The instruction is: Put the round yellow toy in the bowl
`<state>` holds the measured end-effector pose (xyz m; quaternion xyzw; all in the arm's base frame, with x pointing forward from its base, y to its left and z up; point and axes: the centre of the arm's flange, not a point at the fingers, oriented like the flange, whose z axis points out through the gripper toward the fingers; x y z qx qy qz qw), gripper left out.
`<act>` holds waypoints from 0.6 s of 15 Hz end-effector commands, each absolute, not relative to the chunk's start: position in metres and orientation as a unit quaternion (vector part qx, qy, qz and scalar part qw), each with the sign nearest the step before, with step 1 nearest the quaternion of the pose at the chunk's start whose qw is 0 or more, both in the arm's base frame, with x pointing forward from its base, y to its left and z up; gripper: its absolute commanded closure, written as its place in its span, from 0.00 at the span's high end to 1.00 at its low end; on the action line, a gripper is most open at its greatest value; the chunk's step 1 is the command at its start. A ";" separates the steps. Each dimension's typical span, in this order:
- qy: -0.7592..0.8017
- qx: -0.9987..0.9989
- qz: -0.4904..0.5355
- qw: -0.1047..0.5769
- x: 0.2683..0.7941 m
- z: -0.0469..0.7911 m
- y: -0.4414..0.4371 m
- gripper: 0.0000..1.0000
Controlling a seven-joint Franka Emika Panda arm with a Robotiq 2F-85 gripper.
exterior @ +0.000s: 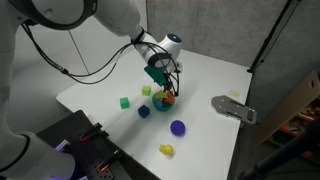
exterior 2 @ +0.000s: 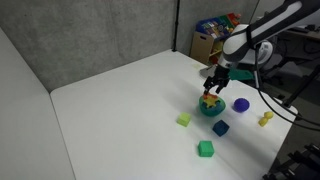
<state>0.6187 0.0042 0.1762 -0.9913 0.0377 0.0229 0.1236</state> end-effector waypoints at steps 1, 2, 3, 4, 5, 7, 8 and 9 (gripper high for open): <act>0.020 -0.991 0.036 0.127 0.602 0.228 0.003 1.00; 0.019 -0.991 0.037 0.124 0.598 0.241 0.002 1.00; 0.019 -0.992 0.038 0.117 0.594 0.253 0.001 1.00; 0.020 -0.993 0.036 0.112 0.590 0.266 -0.001 1.00; 0.022 -0.994 0.031 0.101 0.585 0.279 -0.004 1.00; 0.014 -0.997 0.026 0.075 0.571 0.302 -0.014 1.00; 0.010 -0.997 0.025 0.067 0.564 0.312 -0.019 1.00; 0.006 -0.998 0.026 0.058 0.556 0.322 -0.025 1.00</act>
